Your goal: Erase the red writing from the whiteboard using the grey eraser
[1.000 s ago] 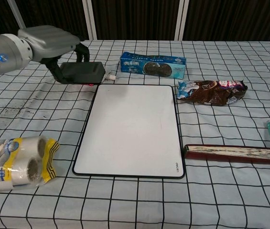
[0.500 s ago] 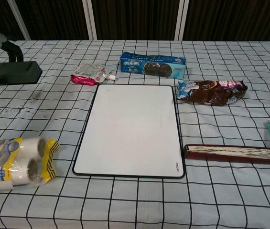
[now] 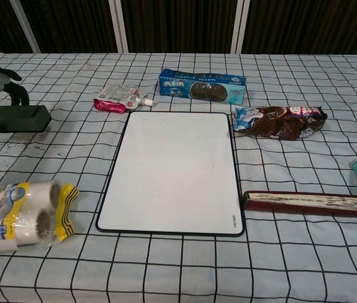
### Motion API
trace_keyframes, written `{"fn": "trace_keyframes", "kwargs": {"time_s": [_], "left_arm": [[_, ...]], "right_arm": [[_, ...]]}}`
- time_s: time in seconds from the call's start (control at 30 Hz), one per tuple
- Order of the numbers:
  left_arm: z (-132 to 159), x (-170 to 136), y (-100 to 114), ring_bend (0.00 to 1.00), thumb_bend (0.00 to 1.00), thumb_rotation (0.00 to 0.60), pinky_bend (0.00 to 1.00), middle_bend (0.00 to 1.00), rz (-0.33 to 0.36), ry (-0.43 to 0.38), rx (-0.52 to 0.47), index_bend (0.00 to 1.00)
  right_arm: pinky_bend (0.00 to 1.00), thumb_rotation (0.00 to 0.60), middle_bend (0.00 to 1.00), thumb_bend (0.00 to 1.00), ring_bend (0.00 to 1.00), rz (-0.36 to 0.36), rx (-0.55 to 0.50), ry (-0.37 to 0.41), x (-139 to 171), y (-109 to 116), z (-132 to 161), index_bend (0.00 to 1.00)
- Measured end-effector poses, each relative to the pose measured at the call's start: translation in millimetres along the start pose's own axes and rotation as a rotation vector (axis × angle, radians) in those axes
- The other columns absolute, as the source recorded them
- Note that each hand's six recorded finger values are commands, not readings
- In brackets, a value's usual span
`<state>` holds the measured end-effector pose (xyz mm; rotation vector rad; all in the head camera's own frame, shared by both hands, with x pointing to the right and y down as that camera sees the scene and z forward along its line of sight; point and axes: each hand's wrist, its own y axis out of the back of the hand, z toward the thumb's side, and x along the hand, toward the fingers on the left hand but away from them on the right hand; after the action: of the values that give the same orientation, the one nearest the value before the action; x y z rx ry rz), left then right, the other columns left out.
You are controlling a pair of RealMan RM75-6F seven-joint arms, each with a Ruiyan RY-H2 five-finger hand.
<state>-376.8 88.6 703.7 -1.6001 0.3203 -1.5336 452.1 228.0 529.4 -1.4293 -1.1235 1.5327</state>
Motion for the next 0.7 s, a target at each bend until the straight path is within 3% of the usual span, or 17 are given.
{"fn": "trace_keyframes", "kwargs": {"time_s": [0.13, 0.4, 0.57, 0.7], "left_arm": [[-3, -2, -2, 0.00, 0.13, 0.600, 0.05, 0.07, -0.018, 0.008, 0.039, 0.00], [-1, -17, 1, 0.00, 0.13, 0.600, 0.05, 0.05, -0.062, 0.015, 0.082, 0.00], [6, -37, 27, 0.00, 0.13, 0.600, 0.05, 0.04, 0.017, 0.004, 0.042, 0.00], [6, -74, 56, 0.00, 0.13, 0.600, 0.05, 0.01, 0.124, 0.003, 0.014, 0.00]], "right_arm": [[0.19, 0.600, 0.02, 0.08, 0.14, 0.000, 0.000, 0.001, 0, 0, 0, 0.00], [0.19, 0.600, 0.02, 0.08, 0.14, -0.003, 0.000, 0.003, 0, 1, 0, 0.00], [0.19, 0.600, 0.02, 0.08, 0.14, -0.004, 0.000, 0.002, 0, 1, 0, 0.00], [0.19, 0.600, 0.02, 0.08, 0.14, -0.007, 0.000, 0.004, 0, 1, 1, 0.00]]}}
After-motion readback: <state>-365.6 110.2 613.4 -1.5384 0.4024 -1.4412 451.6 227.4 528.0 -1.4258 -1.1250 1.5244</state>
